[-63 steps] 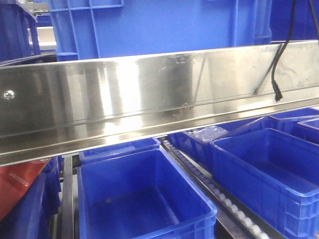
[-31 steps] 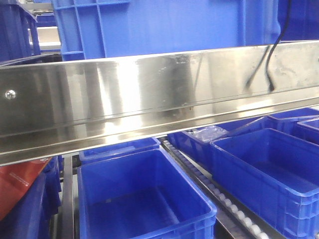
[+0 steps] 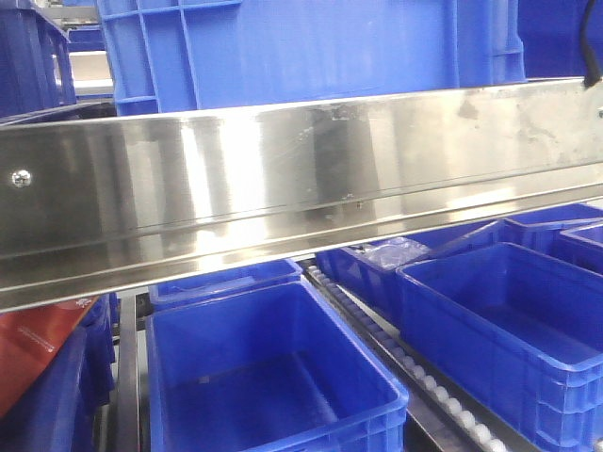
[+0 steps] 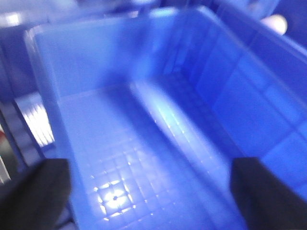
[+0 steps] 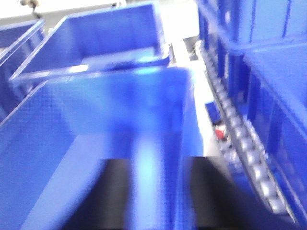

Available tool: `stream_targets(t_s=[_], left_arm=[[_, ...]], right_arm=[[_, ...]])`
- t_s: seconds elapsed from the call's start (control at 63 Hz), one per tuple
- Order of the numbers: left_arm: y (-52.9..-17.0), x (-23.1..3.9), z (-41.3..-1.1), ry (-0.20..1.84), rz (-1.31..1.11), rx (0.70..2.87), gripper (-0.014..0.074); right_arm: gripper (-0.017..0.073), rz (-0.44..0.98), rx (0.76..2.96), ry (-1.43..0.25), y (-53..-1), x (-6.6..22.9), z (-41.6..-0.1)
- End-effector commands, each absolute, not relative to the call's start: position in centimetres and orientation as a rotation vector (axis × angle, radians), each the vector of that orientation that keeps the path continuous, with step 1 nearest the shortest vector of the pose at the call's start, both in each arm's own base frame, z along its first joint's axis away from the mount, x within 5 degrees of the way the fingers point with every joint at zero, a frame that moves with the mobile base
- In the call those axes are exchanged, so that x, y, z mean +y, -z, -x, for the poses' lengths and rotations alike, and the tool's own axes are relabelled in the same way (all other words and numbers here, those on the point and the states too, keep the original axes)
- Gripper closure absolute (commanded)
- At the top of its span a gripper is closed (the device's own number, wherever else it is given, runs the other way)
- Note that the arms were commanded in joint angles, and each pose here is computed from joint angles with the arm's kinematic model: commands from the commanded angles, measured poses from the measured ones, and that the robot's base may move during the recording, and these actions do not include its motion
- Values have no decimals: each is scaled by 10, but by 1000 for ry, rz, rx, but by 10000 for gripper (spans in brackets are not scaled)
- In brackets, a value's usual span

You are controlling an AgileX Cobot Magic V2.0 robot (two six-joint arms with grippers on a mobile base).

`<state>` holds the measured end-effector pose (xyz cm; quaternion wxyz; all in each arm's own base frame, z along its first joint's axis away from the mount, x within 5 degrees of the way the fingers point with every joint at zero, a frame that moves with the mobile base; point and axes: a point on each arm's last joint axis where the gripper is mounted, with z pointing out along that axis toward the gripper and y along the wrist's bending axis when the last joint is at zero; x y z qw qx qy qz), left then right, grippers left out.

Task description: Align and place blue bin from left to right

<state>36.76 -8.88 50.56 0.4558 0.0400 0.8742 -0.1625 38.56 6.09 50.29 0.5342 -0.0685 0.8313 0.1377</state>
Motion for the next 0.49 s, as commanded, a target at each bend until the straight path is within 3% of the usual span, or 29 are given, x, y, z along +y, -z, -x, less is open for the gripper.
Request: stream_targets(t_s=[0.0,0.079,0.175,0.476], left_arm=[[-521,-88,-355,389,-139,2097,211],[-527,-87,-348,383,-153,2077,446],[-533,-85,-342,365,-184,2056,703],[-549,-75,-322,260,-200,2006,704]], right_arm=[[581,178,1972,-314,-513,58,-374],[722,186,2004,-315,-511,58,-373],[715,192,2028,-314,-509,58,-371],[715,194,2032,-299,-511,57,-366]])
